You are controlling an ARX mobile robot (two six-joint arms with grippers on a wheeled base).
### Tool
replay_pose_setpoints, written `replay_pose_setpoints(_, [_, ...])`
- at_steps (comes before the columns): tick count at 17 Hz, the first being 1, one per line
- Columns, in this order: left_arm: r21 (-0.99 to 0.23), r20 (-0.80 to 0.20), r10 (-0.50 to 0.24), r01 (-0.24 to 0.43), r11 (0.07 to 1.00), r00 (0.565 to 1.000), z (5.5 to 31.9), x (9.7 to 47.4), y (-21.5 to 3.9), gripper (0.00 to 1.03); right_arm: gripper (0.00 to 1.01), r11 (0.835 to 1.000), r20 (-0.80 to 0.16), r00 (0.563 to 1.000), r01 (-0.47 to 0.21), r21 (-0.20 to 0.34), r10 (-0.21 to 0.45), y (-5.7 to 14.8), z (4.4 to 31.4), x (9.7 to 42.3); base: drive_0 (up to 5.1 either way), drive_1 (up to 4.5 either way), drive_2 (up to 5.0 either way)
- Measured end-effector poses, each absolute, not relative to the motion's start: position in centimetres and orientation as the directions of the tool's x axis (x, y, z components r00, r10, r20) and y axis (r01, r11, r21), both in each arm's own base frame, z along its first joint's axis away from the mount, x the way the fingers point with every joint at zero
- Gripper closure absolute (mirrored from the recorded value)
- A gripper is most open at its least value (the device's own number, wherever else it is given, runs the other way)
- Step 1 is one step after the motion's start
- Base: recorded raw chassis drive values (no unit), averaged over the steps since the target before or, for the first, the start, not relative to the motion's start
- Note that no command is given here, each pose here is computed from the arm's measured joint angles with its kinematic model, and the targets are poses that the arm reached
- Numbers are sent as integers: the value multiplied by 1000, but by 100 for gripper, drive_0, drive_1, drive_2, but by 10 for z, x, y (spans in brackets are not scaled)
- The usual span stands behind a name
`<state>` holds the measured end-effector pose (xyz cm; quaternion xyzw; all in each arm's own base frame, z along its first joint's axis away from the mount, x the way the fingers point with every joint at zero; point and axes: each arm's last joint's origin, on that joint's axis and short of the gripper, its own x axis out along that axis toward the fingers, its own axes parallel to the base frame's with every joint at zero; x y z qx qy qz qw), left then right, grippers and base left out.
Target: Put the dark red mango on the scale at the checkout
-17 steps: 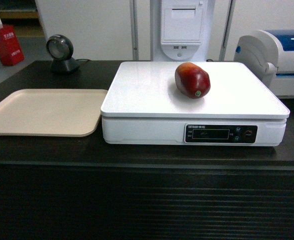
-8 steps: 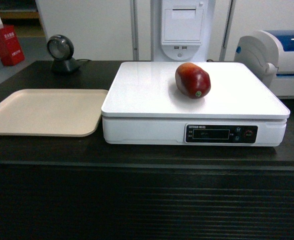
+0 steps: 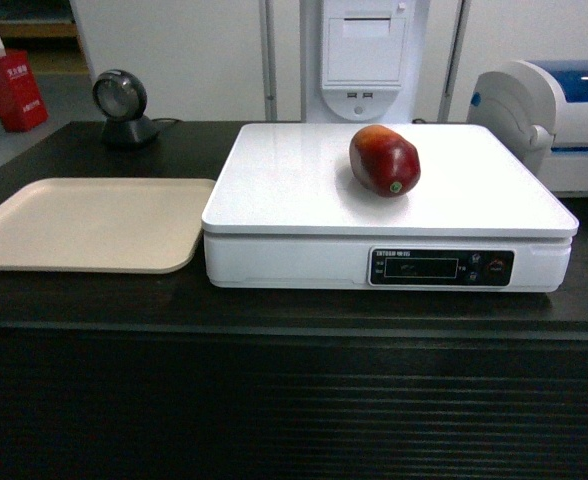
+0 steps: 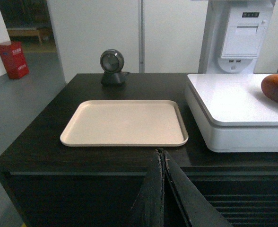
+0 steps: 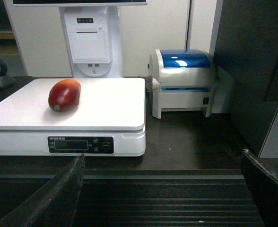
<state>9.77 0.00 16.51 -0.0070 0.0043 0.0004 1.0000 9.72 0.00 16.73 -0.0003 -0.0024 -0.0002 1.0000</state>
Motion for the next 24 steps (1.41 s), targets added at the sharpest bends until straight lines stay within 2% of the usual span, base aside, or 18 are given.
replay_pose_setpoints(1, [-14,-5,-1,1,1000,1000,165,98,0,98,3,1000,5,1000,0,-1,0,0,167,97,0,0,0])
replay_pose_setpoints(9, [-14,-4,-1,1,1000,1000,166,98,0,6,3,1000,5,1000,0,-1,0,0,167,97,0,0,0])
replay_pose_setpoints(24, [-11,-4,-1,1,1000,1000,166,98,0,5,3,1000,5,1000,0,-1,0,0,167,97,0,0,0])
